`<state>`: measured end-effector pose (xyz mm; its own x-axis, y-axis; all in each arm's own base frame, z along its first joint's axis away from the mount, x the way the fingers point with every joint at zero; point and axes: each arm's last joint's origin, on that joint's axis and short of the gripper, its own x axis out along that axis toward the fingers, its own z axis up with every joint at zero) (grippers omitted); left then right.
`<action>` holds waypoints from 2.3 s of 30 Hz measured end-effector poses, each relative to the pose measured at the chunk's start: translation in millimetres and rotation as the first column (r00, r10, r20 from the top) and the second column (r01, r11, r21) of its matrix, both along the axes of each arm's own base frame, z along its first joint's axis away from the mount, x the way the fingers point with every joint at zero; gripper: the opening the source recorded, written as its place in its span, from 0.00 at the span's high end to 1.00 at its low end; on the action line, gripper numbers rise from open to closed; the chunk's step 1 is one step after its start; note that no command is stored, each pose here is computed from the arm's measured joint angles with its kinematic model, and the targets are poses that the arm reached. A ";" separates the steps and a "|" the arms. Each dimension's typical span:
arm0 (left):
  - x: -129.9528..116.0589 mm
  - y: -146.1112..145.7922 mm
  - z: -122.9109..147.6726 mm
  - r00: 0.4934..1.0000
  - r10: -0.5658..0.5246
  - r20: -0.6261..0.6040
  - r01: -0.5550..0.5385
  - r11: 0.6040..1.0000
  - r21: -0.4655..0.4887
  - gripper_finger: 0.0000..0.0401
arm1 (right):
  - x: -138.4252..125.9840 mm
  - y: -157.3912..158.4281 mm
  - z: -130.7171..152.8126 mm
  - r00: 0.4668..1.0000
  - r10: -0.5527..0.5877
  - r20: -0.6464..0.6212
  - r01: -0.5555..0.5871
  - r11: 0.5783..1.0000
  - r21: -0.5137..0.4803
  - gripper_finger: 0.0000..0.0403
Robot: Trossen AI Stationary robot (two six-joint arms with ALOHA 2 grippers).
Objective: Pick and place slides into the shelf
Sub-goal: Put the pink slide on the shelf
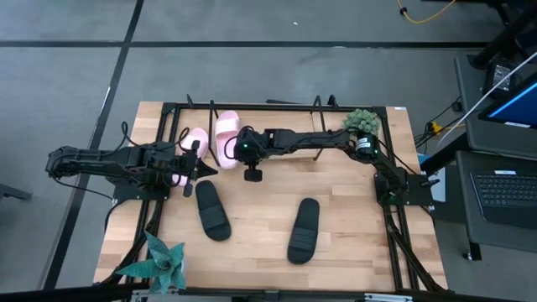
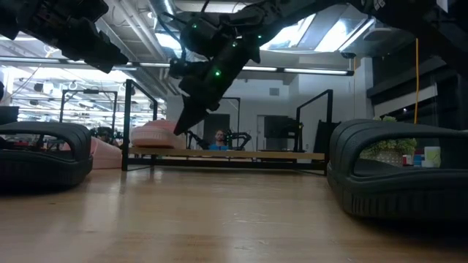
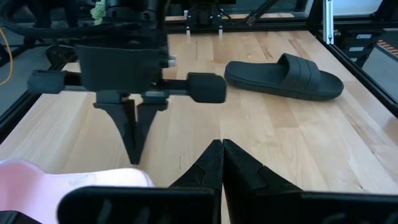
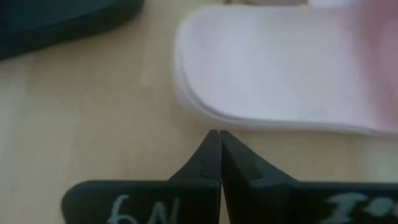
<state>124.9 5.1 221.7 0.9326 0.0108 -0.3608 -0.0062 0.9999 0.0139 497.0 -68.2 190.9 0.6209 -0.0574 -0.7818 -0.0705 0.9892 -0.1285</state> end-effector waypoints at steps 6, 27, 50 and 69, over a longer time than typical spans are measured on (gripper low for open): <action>0.0 0.0 0.1 1.000 0.000 0.001 0.000 1.000 -0.001 1.00 | 5.1 1.3 3.3 0.997 0.031 0.067 -0.032 0.999 0.025 1.00; -0.4 0.0 0.5 1.000 0.007 0.006 -0.007 1.000 -0.017 1.00 | -4.6 1.9 55.1 0.989 0.125 0.077 -0.122 0.992 -0.042 1.00; -10.0 -0.5 11.4 0.993 -0.031 0.114 0.021 0.996 0.091 1.00 | -110.6 -39.2 176.6 0.977 -0.045 0.209 0.051 0.998 -0.023 1.00; -13.5 4.2 14.3 0.987 0.122 0.102 -0.135 0.982 0.133 1.00 | -202.5 -1.4 127.6 0.821 0.011 0.571 0.010 0.999 -0.033 1.00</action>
